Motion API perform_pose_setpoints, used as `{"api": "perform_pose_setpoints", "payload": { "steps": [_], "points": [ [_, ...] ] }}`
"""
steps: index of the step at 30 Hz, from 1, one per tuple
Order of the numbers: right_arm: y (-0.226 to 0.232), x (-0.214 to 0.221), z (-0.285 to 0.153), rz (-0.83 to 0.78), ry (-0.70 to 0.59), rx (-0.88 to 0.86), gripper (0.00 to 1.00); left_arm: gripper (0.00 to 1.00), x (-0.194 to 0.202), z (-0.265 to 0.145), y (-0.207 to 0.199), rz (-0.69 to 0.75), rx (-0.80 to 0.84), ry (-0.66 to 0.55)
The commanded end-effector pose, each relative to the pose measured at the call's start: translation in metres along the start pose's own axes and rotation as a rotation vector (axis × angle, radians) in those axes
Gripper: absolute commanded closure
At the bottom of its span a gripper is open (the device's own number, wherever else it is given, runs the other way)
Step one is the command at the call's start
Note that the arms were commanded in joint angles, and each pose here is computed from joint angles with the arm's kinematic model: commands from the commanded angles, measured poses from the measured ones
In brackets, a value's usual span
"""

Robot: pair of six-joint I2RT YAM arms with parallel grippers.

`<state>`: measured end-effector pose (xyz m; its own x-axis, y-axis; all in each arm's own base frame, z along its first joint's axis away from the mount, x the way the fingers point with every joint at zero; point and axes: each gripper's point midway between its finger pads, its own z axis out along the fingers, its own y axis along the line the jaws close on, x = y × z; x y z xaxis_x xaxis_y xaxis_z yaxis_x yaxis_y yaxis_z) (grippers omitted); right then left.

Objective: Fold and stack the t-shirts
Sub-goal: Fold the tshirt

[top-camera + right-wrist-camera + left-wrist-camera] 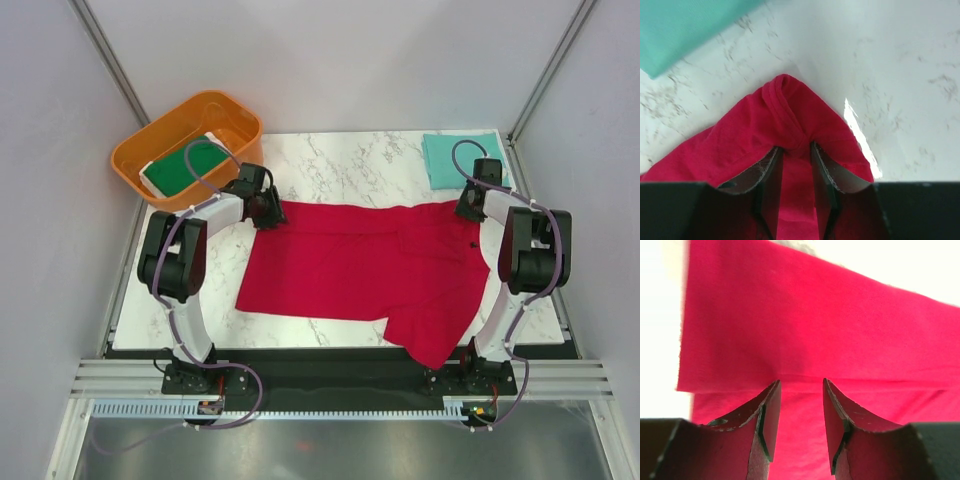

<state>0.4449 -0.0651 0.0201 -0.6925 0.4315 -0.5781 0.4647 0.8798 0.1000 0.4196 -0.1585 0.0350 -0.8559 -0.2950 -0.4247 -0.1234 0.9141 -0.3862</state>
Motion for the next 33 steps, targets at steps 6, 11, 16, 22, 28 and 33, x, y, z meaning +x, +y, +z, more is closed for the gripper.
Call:
{"api": "perform_pose_setpoints", "payload": {
  "steps": [6, 11, 16, 22, 28, 33],
  "points": [
    [0.021, -0.02, 0.017, -0.027, 0.011, -0.073, 0.62, 0.54, -0.032, -0.002, -0.006, -0.013, -0.011, -0.089],
    [0.0, -0.033, -0.025, 0.004, 0.024, 0.046, 0.5, 0.57, -0.037, -0.035, -0.052, 0.116, 0.12, -0.124],
    [-0.029, -0.026, -0.064, 0.144, 0.077, 0.14, 0.52, 0.57, -0.011, -0.077, -0.129, 0.254, 0.332, -0.115],
    [-0.035, 0.005, -0.084, 0.312, 0.11, 0.142, 0.57, 0.6, 0.05, -0.093, -0.212, 0.226, 0.56, -0.041],
    [-0.032, 0.028, -0.081, 0.41, 0.129, 0.103, 0.62, 0.58, 0.09, -0.077, -0.267, 0.227, 0.702, -0.025],
    [-0.036, 0.045, -0.077, 0.475, 0.155, 0.138, 0.64, 0.58, 0.115, -0.047, -0.289, 0.217, 0.686, 0.018]
  ]
}}
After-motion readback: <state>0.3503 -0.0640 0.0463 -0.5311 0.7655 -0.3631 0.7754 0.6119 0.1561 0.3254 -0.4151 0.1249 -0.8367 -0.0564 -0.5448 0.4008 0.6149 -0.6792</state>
